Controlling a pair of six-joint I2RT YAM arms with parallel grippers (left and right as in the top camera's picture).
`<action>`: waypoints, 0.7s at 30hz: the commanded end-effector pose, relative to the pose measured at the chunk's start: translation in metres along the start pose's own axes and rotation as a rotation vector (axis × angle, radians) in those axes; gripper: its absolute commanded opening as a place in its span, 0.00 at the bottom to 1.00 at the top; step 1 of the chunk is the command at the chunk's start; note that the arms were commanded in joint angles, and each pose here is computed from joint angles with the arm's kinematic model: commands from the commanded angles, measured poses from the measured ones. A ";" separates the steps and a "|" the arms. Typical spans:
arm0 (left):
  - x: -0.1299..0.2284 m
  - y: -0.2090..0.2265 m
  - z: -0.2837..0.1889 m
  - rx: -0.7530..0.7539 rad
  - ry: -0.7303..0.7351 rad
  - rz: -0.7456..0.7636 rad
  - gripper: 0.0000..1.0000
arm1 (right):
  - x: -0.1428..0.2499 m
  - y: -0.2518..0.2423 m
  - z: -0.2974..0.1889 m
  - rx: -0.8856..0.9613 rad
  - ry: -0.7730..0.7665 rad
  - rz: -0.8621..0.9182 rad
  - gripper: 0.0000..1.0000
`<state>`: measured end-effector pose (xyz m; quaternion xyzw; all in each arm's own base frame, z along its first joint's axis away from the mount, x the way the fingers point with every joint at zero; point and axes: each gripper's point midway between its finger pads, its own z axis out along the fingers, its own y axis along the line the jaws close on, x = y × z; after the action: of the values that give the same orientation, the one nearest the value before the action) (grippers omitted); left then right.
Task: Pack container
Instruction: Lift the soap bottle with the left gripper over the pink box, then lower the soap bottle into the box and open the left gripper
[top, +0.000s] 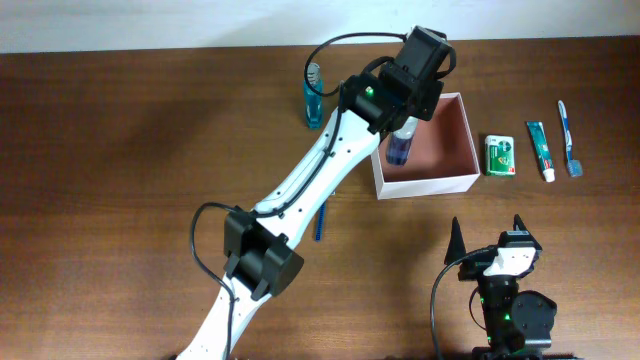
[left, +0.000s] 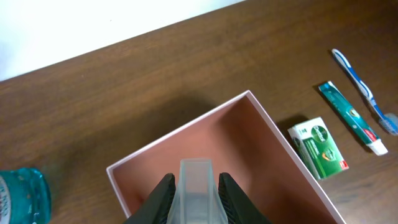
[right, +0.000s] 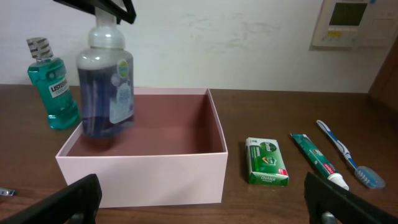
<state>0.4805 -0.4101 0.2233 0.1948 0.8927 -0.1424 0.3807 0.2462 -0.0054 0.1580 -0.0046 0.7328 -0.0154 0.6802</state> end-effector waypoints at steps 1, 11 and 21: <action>-0.020 -0.001 -0.005 0.005 -0.072 -0.032 0.23 | 0.002 0.000 0.000 0.004 0.004 0.001 0.99; -0.004 0.004 0.020 -0.025 -0.037 -0.027 0.23 | 0.002 0.000 0.000 0.004 0.004 0.001 0.99; -0.008 0.023 0.030 -0.068 -0.057 -0.045 0.28 | 0.002 0.000 0.000 0.004 0.004 0.001 0.99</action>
<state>0.4979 -0.4169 0.1762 0.1882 0.9002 -0.1229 0.3731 0.2462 -0.0053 0.1580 -0.0049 0.7328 -0.0154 0.6802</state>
